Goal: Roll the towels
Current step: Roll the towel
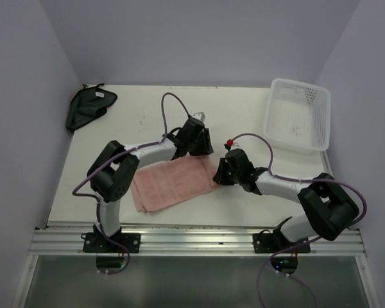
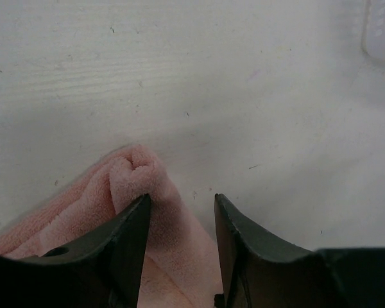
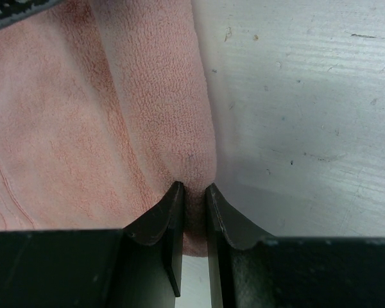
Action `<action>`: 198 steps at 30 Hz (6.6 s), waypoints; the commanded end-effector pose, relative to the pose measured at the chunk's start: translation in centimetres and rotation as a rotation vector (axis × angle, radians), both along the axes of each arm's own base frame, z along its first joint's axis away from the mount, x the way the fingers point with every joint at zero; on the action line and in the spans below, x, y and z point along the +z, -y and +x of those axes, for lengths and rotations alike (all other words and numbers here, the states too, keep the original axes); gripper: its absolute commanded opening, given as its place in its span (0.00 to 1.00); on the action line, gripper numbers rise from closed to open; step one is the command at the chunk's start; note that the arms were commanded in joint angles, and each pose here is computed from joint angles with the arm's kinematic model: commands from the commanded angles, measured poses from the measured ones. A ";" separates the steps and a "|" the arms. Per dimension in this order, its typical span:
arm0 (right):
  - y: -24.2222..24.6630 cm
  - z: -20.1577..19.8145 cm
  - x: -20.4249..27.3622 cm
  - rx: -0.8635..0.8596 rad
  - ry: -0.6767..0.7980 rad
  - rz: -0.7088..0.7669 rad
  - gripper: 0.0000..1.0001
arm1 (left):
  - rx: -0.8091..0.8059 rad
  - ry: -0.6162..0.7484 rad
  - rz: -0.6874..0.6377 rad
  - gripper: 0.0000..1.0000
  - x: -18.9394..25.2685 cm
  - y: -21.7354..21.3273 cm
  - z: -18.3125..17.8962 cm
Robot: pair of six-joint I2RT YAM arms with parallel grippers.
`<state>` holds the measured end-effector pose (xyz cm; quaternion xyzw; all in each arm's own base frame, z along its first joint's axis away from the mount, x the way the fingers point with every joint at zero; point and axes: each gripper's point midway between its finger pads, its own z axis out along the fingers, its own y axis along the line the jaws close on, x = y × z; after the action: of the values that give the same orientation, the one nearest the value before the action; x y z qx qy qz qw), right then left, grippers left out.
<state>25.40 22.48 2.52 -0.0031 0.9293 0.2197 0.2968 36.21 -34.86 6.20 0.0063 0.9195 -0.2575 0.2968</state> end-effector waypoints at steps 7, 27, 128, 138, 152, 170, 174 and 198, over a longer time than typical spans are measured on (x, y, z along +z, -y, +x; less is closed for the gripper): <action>1.6 -0.8 -0.9 -0.024 -0.011 -0.074 0.00 | 0.005 0.017 0.126 0.49 -1.5 -0.7 0.9; 2.0 -1.1 0.5 -0.040 0.094 -0.159 0.00 | 0.025 -0.039 0.435 0.47 -4.7 -3.9 -0.6; 5.5 1.8 4.2 0.300 0.494 -1.180 0.00 | 0.169 0.275 -0.213 0.00 4.0 -2.3 4.8; 4.4 0.7 2.6 0.411 0.500 -1.333 0.00 | 0.162 0.268 -0.182 0.00 3.3 -3.2 3.9; 2.0 -1.2 0.8 0.535 0.510 -1.459 0.00 | 0.169 0.245 -0.131 0.00 1.6 -4.8 2.5; -0.6 -2.8 -0.2 0.657 0.520 -1.595 0.00 | 0.186 0.230 -0.043 0.00 -0.1 -7.1 1.1; -1.0 -2.9 -0.8 0.692 0.503 -1.621 0.00 | 0.192 0.235 -0.018 0.01 -0.2 -7.8 0.8; -3.5 -3.5 1.5 0.685 0.522 -1.495 0.08 | 0.180 0.204 0.062 0.00 -3.8 -9.5 -0.6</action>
<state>23.47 24.66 4.09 -0.5241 0.6320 -0.4592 0.3393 34.42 -29.74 4.74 -0.0221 0.8752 -0.2851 0.3902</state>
